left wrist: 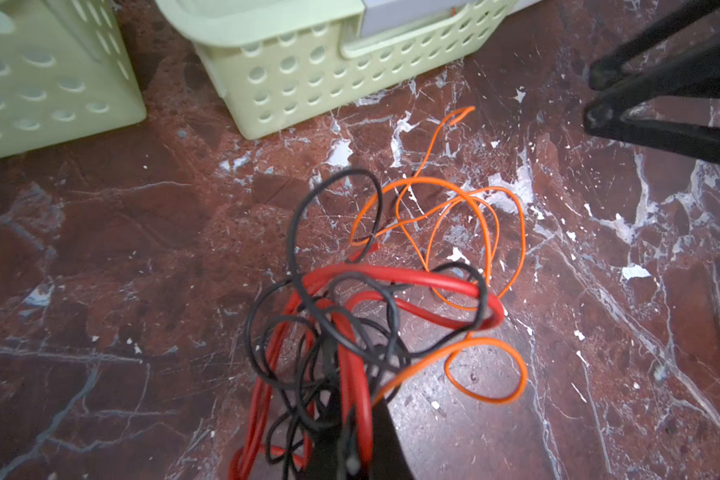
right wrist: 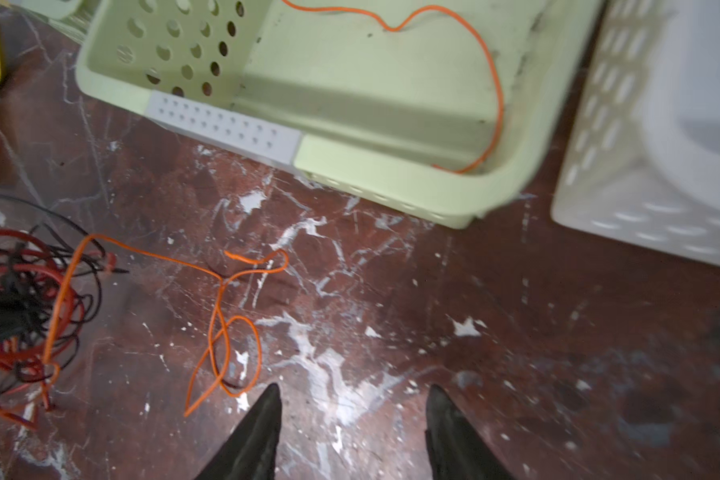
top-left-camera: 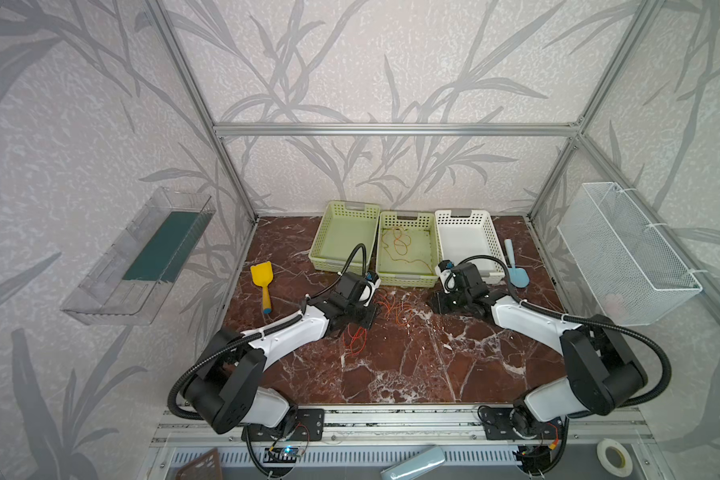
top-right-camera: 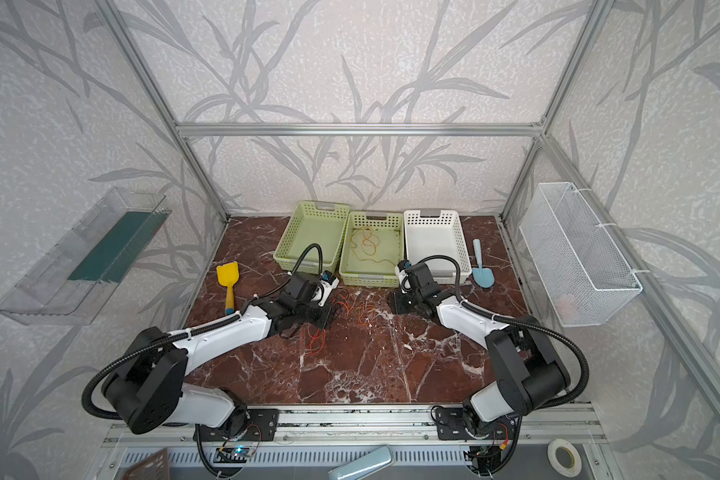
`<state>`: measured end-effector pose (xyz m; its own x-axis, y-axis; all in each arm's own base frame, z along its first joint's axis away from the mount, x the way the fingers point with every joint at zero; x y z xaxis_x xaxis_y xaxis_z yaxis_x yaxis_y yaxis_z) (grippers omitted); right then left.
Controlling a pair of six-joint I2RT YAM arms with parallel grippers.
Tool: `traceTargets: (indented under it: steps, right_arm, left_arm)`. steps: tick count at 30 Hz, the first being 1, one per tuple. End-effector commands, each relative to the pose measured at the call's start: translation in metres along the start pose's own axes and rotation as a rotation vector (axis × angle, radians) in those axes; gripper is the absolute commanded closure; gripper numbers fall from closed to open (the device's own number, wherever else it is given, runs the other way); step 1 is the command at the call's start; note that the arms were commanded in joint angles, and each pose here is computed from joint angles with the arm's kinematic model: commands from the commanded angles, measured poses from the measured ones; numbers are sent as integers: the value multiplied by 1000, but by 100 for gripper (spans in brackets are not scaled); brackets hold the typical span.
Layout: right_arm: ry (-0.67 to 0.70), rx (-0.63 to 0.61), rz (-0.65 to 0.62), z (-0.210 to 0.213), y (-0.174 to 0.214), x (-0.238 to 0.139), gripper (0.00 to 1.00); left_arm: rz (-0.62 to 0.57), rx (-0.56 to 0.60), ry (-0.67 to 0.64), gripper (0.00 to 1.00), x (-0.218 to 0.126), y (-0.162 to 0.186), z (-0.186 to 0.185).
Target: Untangle the cables
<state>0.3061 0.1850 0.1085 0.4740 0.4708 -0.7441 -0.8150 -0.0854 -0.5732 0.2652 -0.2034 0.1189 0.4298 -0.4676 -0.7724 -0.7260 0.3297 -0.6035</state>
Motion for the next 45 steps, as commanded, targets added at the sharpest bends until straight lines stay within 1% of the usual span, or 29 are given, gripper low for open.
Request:
traceTargets:
  steps: [1, 4, 9, 11, 13, 16, 20, 22, 24, 25, 26, 28, 30, 31, 32, 36, 37, 40, 45]
  right_arm:
    - [-70, 28, -45, 18, -14, 13, 44]
    - [-96, 16, -50, 29, -13, 25, 43]
    - [-90, -1, -46, 37, -14, 41, 43]
    - [-61, -1, -37, 34, -11, 50, 43]
    - [-26, -17, -50, 34, -13, 55, 43]
    - [9, -10, -77, 32, -16, 63, 43]
    - [37, -9, -84, 31, -17, 76, 44]
    - [31, -7, -95, 32, -18, 79, 47]
    - [26, -13, -109, 34, -18, 80, 56]
    - [26, -14, -109, 34, -18, 80, 62]
    - [31, -16, -115, 34, -19, 78, 70]
    - [48, -30, -133, 33, -19, 71, 82]
    - [62, -52, -165, 31, -19, 61, 90]
    - [83, -54, -182, 28, -19, 54, 97]
    - [105, -54, -193, 25, -19, 48, 100]
    - [196, -20, -227, 11, -17, 14, 100]
    - [201, -7, -233, 6, -15, 6, 100]
    - [207, 63, -236, -15, -6, -16, 100]
    - [285, 159, -227, -51, 8, -52, 100]
  left_arm:
    - [-8, 33, -11, 100, -4, -2, -2]
    - [-7, 31, -14, 100, -3, -1, -2]
    - [0, 31, -8, 100, -1, -1, -3]
    - [1, 32, -7, 100, 0, -2, -4]
    - [2, 34, -6, 100, 1, -2, -4]
    - [7, 36, -7, 100, 2, -3, -5]
    - [8, 38, -9, 100, 1, -4, -5]
    - [6, 37, -9, 100, 1, -4, -5]
    - [4, 37, -12, 100, 1, -5, -5]
    - [2, 37, -15, 100, 1, -5, -5]
    - [-1, 37, -21, 100, 0, -6, -5]
    - [-15, 32, -47, 100, -2, -8, -2]
    - [-26, 24, -90, 100, -6, -12, 3]
    - [-30, 19, -117, 100, -8, -15, 5]
    - [-37, 5, -148, 100, -10, -18, 9]
    - [-83, -36, -266, 100, -24, -25, 22]
    - [-97, -41, -284, 100, -28, -27, 25]
    - [-130, -45, -309, 100, -38, -29, 30]
    - [-186, -61, -371, 100, -56, -33, 44]
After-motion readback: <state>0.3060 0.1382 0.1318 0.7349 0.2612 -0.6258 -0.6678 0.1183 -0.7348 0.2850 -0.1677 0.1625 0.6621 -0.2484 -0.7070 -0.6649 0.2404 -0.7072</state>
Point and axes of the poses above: each gripper's point midway between its finger pads, its own x axis out along the fingers, its own z axis along the line the jaws close on, y = z × x, the point moved 5 cm from there along -x, back along the fingers
